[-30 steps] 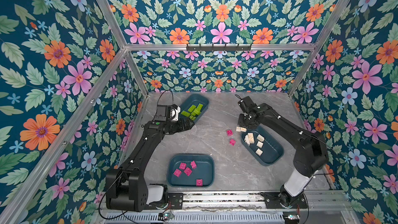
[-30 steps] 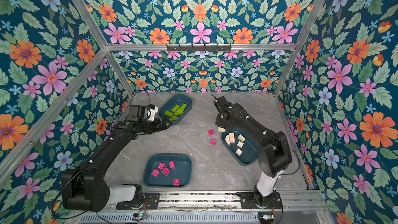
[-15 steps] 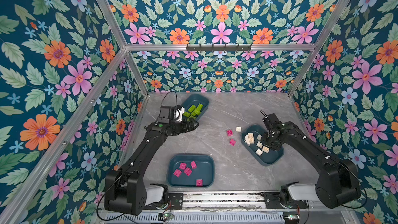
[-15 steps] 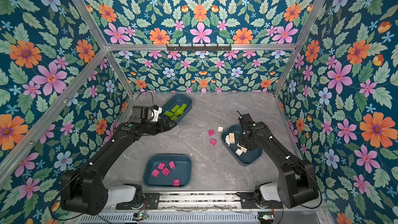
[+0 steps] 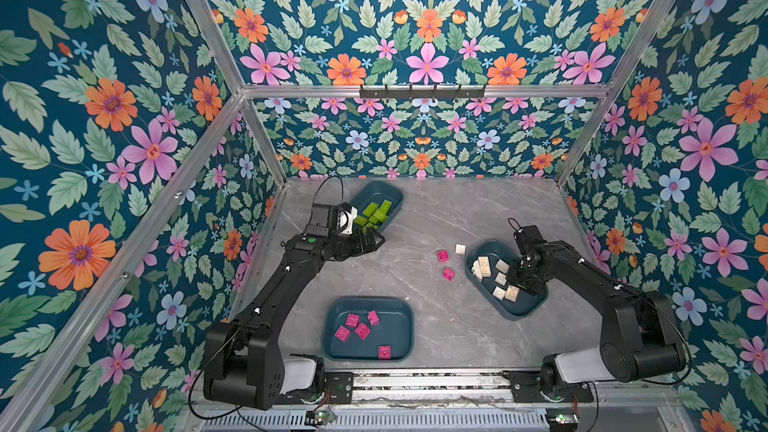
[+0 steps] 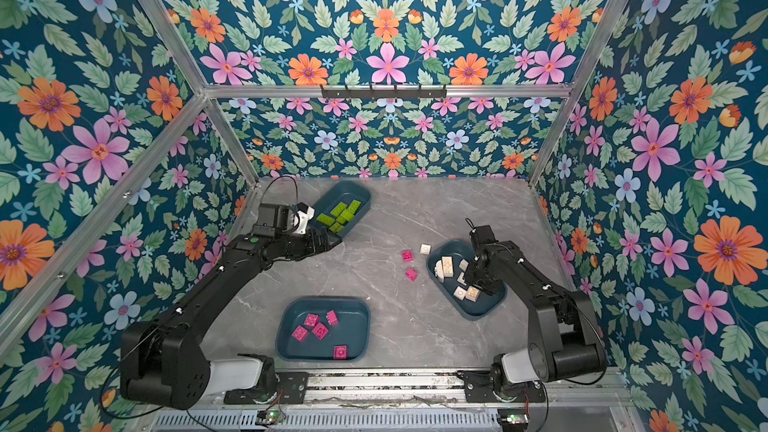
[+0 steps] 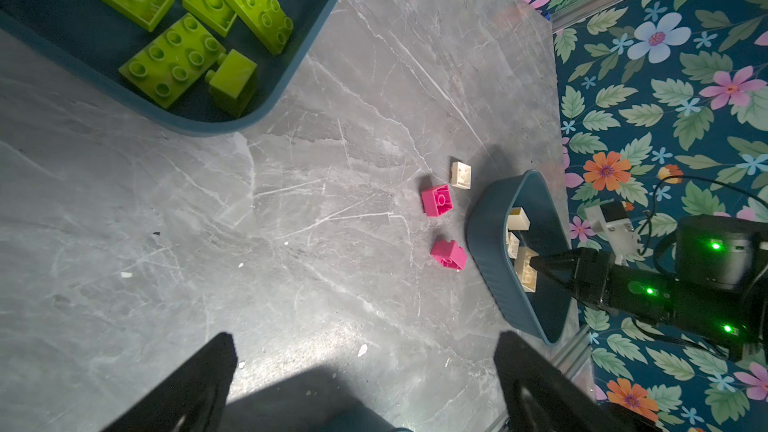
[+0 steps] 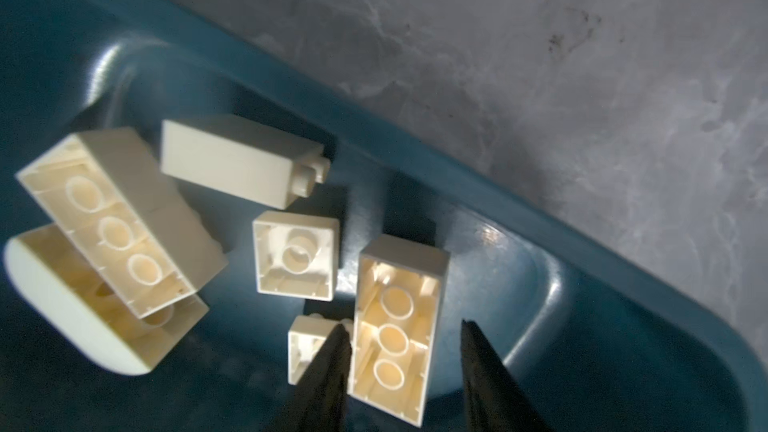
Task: Sort the legos into containers by color
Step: 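Carry the long white brick with the right gripper into the white-brick bin and release, then move the right gripper to the last small white brick and close on it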
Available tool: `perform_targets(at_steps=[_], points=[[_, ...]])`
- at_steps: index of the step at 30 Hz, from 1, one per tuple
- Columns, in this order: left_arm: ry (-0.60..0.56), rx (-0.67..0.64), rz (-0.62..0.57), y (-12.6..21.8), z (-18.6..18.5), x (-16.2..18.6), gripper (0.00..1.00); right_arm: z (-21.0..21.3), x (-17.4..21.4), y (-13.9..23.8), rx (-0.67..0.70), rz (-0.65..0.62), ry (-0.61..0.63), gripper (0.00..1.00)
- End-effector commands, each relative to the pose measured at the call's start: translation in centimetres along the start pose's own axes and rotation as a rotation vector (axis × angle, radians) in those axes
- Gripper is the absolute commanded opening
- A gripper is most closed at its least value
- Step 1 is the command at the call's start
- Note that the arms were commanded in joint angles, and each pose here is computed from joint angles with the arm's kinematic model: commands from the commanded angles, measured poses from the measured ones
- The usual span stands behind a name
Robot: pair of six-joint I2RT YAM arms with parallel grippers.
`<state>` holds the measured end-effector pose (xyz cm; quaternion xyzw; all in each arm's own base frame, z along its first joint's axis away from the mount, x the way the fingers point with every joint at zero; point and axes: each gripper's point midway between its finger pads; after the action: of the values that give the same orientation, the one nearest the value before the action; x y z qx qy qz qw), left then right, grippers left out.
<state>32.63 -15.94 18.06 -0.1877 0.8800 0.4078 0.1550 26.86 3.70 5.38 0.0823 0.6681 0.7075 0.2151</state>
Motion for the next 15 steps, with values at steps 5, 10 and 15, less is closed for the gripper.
perform_targets(at_steps=[5,10,15], points=[[-0.023,-0.013,-0.01,0.2,0.0,-0.4,1.0,3.3,-1.5,3.6,-0.162,-0.036,0.033,0.52],[-0.022,-0.015,-0.012,0.1,0.0,-0.5,1.0,8.4,-2.7,6.8,-0.254,-0.077,0.123,0.55],[-0.024,-0.015,-0.019,0.2,-0.1,-0.7,1.0,13.1,-4.6,7.4,-0.278,-0.086,0.199,0.64]])
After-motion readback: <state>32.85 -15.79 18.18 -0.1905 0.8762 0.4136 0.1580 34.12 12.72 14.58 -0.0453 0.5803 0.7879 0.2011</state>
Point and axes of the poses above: each gripper's point midway between its finger pads, its own y axis back along the fingers, its own z axis along the line the jaws close on, x = y × z, and after that the axes turned 3 degrees about y, right-handed
